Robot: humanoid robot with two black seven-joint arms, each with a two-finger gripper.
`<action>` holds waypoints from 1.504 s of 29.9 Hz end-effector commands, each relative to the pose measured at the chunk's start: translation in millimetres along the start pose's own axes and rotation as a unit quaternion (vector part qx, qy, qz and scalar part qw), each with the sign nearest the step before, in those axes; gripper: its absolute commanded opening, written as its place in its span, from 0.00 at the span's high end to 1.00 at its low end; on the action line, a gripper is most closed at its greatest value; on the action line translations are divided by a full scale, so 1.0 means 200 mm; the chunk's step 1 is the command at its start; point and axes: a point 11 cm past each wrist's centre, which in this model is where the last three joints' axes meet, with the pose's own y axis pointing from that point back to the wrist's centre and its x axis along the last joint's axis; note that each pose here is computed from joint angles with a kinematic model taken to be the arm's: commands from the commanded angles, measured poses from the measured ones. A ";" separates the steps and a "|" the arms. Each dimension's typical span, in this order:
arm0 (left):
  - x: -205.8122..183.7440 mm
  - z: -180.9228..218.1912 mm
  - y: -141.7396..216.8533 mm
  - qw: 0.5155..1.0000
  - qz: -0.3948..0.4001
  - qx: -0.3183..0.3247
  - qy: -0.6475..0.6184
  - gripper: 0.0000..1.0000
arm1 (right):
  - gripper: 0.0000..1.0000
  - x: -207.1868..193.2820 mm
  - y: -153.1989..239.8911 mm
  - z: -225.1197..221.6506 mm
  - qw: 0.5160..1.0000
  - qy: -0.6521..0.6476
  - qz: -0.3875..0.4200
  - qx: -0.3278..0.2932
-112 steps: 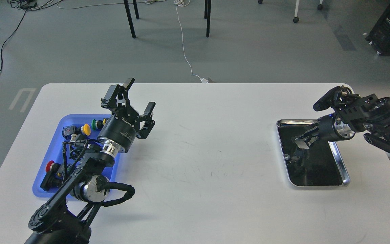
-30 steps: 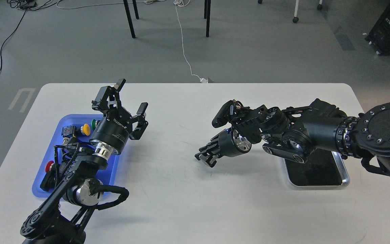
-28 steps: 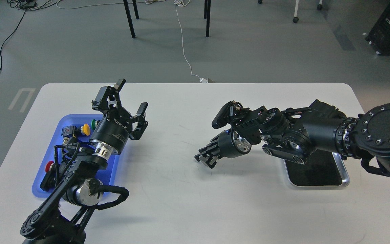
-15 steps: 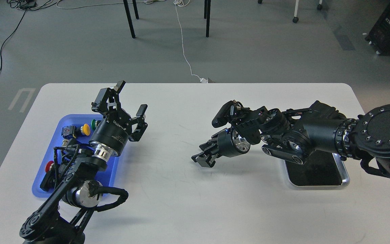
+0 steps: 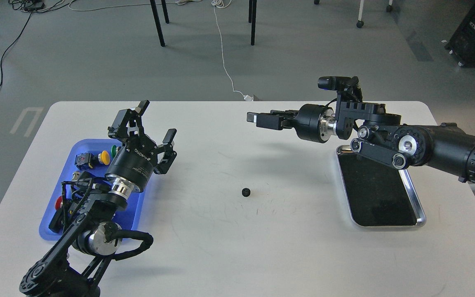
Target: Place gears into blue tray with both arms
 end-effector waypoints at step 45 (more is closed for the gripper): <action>-0.01 0.19 -0.03 0.994 -0.067 -0.074 -0.042 0.02 | 0.02 -0.21 0.76 0.46 0.674 -0.650 0.349 0.043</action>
